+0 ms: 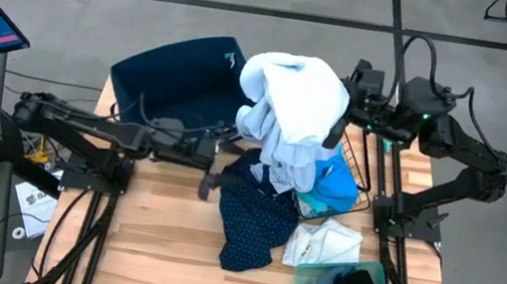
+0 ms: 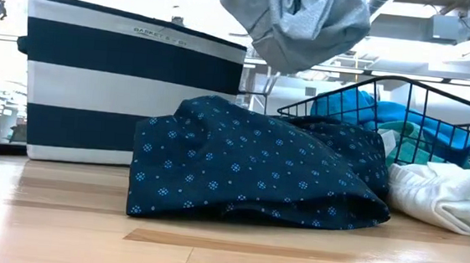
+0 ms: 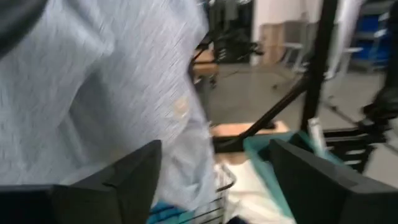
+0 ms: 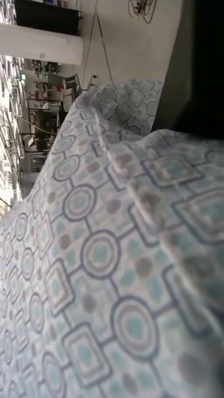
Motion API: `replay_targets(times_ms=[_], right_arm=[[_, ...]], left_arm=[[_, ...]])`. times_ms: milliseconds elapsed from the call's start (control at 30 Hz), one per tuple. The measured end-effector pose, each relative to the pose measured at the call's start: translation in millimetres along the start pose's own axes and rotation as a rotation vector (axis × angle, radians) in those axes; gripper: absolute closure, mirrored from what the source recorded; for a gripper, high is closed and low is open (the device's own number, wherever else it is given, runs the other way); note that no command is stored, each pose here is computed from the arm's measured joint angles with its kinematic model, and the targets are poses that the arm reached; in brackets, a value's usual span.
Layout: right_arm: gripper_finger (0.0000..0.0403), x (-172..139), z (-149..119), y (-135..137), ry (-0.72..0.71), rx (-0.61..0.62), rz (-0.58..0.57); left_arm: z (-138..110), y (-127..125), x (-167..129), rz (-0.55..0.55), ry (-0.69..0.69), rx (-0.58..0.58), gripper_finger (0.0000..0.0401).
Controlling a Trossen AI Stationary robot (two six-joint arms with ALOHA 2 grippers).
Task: Pick & Place Cloths
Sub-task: Put the light blue shirt into the blue bin
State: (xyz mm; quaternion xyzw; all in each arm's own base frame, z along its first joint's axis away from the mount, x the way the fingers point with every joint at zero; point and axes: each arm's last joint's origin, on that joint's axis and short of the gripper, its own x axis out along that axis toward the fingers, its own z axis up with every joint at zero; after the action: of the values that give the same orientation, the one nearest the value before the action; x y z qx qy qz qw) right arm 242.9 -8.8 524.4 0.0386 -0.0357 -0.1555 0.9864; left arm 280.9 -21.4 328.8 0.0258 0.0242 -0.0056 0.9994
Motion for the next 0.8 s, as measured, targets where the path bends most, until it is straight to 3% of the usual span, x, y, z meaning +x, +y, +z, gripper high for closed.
replay_targets(times_ms=[167,400,567,800], right_arm=[[0.0393,2,1,1,-0.015,0.004,0.001],[0.0393,6,-2,4,-0.014,-0.003,0.008],[0.0393,7,0,7,-0.039,0.014,0.02],[0.0393,18,-3,21,-0.075,0.015,0.061]], left_arm=[[-27,5,23,0.029,0.104,-0.009,0.0082],[-55,15,43,0.171,0.189,-0.116,0.0078],[-56,25,50,0.213,0.125,-0.21,0.008],[-42,41,54,0.241,-0.088,-0.357,0.0077]])
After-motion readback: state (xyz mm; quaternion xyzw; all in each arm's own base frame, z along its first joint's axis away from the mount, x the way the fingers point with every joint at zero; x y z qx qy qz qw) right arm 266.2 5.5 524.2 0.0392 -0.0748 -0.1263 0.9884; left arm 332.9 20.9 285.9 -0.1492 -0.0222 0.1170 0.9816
